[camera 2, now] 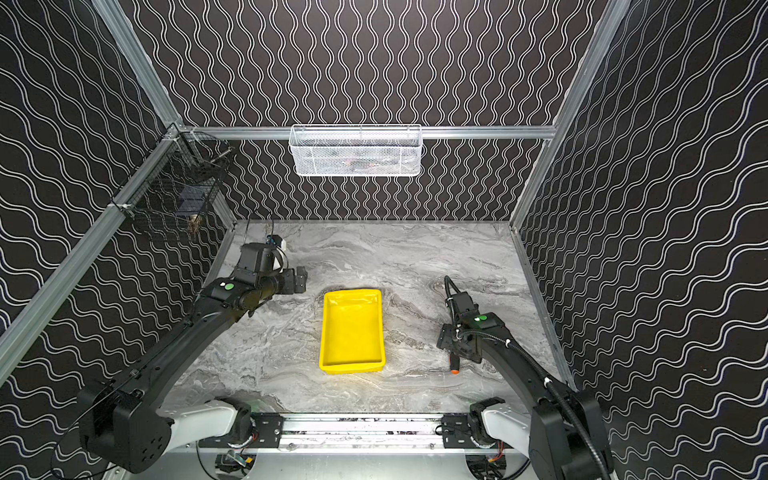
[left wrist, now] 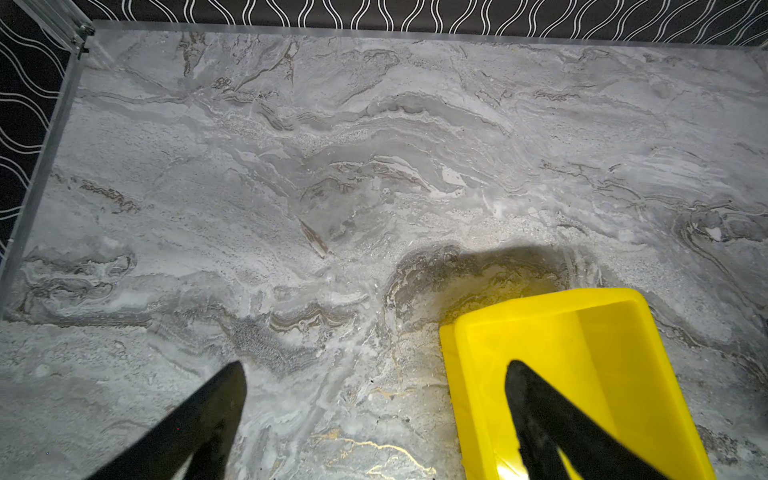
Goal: Put the screwdriver in the bin
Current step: 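Close the right gripper on the black-and-orange screwdriver handle, then lift the screwdriver with the right gripper and carry it over the yellow tray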
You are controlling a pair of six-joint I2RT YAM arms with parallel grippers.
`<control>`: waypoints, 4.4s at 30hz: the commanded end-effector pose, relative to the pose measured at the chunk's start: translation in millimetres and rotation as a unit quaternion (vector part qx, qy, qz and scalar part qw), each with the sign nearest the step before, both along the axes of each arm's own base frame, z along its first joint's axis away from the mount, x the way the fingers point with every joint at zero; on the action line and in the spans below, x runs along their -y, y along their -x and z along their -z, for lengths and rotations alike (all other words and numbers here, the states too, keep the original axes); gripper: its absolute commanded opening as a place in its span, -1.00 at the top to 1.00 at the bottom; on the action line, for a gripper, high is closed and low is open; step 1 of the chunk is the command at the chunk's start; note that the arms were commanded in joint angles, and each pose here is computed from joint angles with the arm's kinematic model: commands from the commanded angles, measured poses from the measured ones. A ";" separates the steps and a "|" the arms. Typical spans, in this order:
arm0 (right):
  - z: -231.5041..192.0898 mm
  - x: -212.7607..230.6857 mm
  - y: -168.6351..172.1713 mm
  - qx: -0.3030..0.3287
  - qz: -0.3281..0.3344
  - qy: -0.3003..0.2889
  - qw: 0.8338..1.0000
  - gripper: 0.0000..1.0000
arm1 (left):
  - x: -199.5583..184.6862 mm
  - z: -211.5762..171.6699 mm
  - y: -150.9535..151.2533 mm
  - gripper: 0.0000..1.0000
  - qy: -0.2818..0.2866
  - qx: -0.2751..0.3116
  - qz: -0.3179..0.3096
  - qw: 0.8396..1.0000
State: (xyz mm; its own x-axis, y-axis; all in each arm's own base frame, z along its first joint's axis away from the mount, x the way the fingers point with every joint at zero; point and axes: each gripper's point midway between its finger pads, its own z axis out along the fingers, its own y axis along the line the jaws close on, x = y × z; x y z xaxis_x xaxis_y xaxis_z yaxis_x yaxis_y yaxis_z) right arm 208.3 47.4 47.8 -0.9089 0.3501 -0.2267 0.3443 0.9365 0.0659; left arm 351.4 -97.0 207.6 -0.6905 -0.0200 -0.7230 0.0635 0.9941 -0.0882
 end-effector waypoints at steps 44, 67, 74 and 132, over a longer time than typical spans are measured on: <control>37.0 -7.8 -7.1 -0.026 -0.007 -0.036 0.999 0.36 | -12.2 3.5 -3.3 -0.97 -0.010 -0.009 -0.022 1.000; 11.3 -15.0 -15.3 0.009 -0.030 -0.051 0.998 0.68 | -16.5 3.4 -3.6 -0.97 -0.007 -0.007 -0.030 0.999; -6.9 -20.2 -25.3 0.029 -0.048 -0.059 0.997 0.70 | -16.6 4.6 -3.6 -0.97 -0.006 -0.010 -0.032 0.999; -7.1 -299.9 -32.9 -0.001 -0.413 -0.044 0.909 0.77 | -48.9 -1.0 -10.3 -0.97 0.036 -0.012 -0.074 0.997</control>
State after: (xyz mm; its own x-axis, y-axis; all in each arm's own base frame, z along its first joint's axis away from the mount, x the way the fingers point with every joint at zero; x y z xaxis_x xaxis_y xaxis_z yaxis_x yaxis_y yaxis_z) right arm 241.1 345.6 61.1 -0.8745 -0.4300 -0.2244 -0.4676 0.8702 0.1550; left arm 360.1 -47.5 203.9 -0.7036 -0.1632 -0.6916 -0.0856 0.9857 -0.1455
